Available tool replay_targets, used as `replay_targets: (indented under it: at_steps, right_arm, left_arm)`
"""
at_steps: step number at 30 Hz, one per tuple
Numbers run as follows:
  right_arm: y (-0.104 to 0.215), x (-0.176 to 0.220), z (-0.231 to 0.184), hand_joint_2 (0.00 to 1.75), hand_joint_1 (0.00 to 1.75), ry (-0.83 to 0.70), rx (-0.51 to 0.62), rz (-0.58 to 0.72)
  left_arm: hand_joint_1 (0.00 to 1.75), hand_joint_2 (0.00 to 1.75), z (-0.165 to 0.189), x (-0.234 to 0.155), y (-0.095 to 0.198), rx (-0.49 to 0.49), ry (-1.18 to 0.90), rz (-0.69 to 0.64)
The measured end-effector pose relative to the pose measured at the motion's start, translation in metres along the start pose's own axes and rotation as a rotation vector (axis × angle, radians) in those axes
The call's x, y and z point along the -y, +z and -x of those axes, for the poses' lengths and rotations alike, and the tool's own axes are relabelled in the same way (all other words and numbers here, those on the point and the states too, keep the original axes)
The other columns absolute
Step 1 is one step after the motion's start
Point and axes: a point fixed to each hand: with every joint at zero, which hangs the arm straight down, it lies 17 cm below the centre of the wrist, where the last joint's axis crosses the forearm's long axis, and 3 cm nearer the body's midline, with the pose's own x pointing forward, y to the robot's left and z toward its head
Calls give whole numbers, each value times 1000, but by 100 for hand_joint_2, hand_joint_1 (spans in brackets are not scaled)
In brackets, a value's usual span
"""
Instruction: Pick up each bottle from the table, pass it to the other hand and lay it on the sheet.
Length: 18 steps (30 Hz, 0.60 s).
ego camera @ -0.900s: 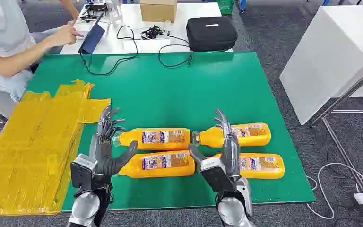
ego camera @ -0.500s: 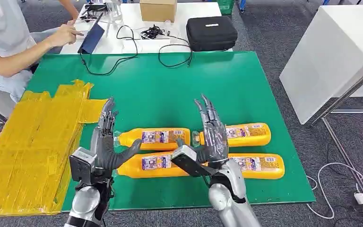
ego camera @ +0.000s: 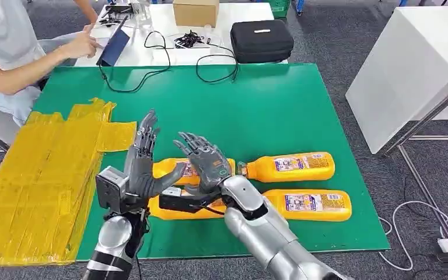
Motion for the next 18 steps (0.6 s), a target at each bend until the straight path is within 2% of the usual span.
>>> replay_targets:
  at_steps: [7,18]
  right_arm:
    - [1,-36,11,175,0,4,-39,-108]
    - [-3,-32,41,175,0,71,-153,-104]
  left_arm:
    - [0,175,7,1,0,-18,13,-1]
    - [0,175,17,2,4,-43,17,-1]
